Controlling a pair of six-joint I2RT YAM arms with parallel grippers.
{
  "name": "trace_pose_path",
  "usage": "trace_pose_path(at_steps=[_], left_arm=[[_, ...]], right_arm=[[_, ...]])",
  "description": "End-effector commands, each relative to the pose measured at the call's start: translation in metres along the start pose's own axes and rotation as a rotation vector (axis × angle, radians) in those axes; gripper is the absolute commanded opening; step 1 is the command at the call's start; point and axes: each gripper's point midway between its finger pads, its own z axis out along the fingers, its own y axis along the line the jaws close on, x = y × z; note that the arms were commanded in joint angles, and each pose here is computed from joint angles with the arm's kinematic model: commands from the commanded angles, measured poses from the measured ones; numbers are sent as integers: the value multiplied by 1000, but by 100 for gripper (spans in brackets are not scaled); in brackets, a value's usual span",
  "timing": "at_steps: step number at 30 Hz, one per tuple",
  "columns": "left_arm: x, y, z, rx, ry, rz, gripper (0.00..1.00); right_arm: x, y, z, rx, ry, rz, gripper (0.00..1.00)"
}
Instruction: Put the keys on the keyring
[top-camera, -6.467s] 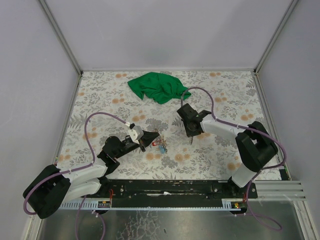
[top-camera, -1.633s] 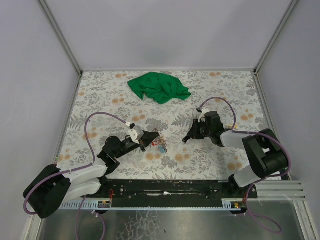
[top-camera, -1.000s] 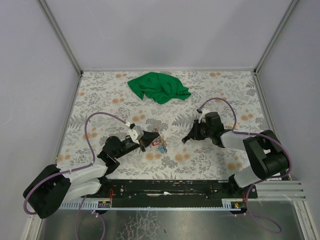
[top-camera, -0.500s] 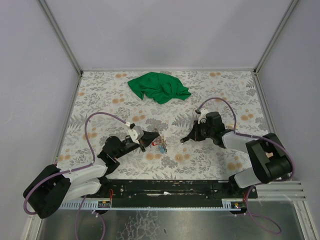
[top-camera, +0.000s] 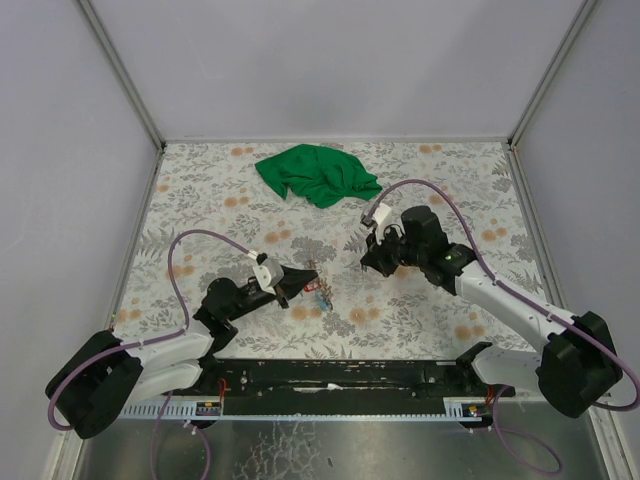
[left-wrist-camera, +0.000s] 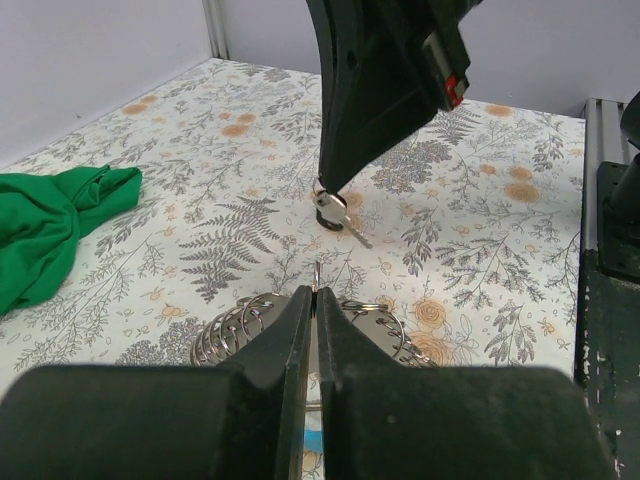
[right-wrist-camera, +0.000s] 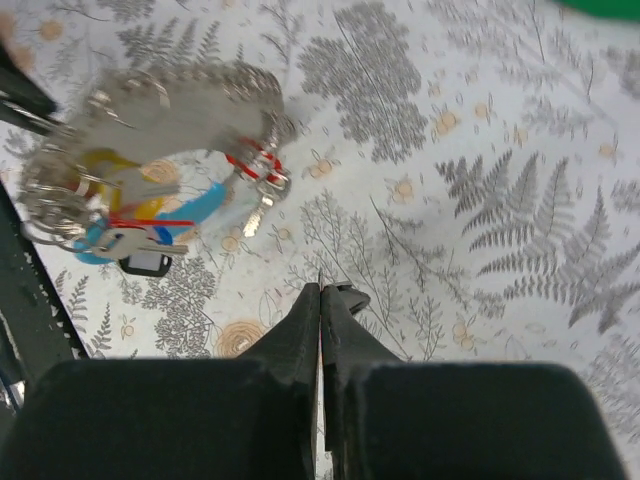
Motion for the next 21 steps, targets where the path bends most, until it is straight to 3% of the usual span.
trace_pose_path(at_steps=[1,12,21], left_arm=[[-37,-2,0,18,-141,59,0],[-38,-22,0,140,-149,81,0],[-31,-37,2,247,-129,119,0]], right_arm=[[-24,11,-17,-11,45,-204,3],[-58,55,-36,-225,-97,-430,0],[-56,70,-37,-277,-84,-493,0]])
